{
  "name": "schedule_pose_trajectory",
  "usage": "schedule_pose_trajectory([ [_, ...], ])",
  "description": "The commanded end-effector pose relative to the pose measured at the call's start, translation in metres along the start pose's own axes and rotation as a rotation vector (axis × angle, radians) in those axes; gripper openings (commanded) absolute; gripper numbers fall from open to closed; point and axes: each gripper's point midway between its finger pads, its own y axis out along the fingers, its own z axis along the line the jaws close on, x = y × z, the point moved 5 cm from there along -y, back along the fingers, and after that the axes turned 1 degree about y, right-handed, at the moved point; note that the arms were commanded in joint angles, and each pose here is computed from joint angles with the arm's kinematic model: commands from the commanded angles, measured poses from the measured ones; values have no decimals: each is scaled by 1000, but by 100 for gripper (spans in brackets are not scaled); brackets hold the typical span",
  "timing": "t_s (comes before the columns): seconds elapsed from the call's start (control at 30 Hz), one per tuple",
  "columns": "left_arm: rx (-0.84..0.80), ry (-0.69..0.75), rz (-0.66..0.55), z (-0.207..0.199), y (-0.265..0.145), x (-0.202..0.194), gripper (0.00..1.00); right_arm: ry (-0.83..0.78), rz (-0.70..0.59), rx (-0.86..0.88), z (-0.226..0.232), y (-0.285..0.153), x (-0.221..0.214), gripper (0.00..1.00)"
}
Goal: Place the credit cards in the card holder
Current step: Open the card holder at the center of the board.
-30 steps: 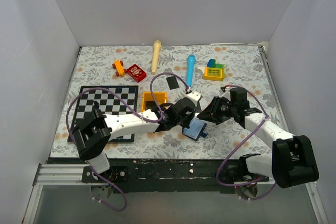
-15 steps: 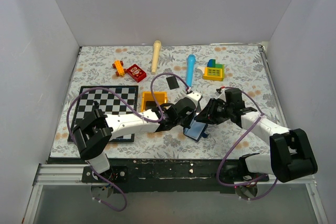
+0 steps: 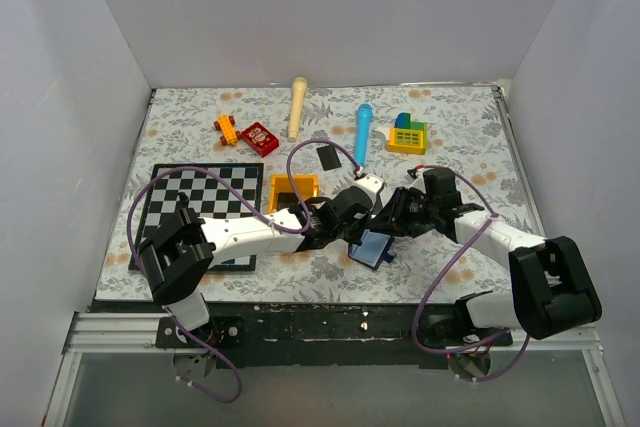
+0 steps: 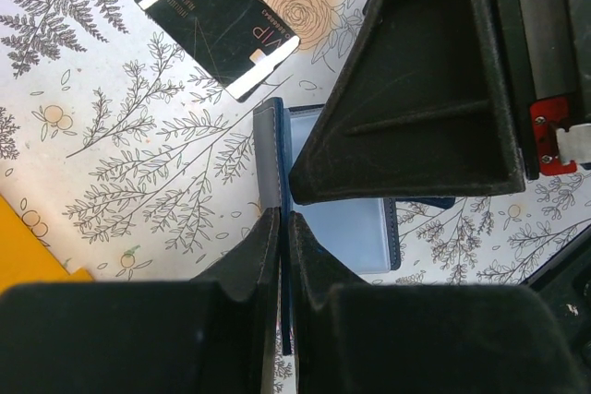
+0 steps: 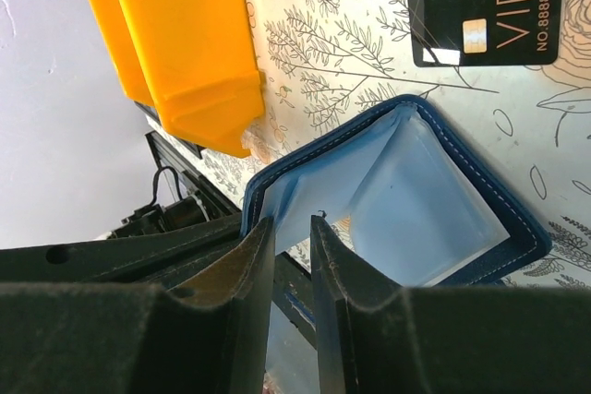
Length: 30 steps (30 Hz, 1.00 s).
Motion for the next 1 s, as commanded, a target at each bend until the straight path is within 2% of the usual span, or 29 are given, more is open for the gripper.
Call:
schedule_pose_trajectory([
  [0.0,-39,-20,-40,-8,-3,9,0,-26,-45,-1,7,5,12,30],
  [0.6,-35,-20,-38,-7,-2,7,0,0,-30,-103,-13,15,10,29],
  [0.8,-33,-19,-36,-7,-1,6,0,-7,-19,-221,-25,7,4,29],
  [0.97,-26,-16,-37,-6,0,6,0,-57,-55,-341,-24,-17,4,29],
])
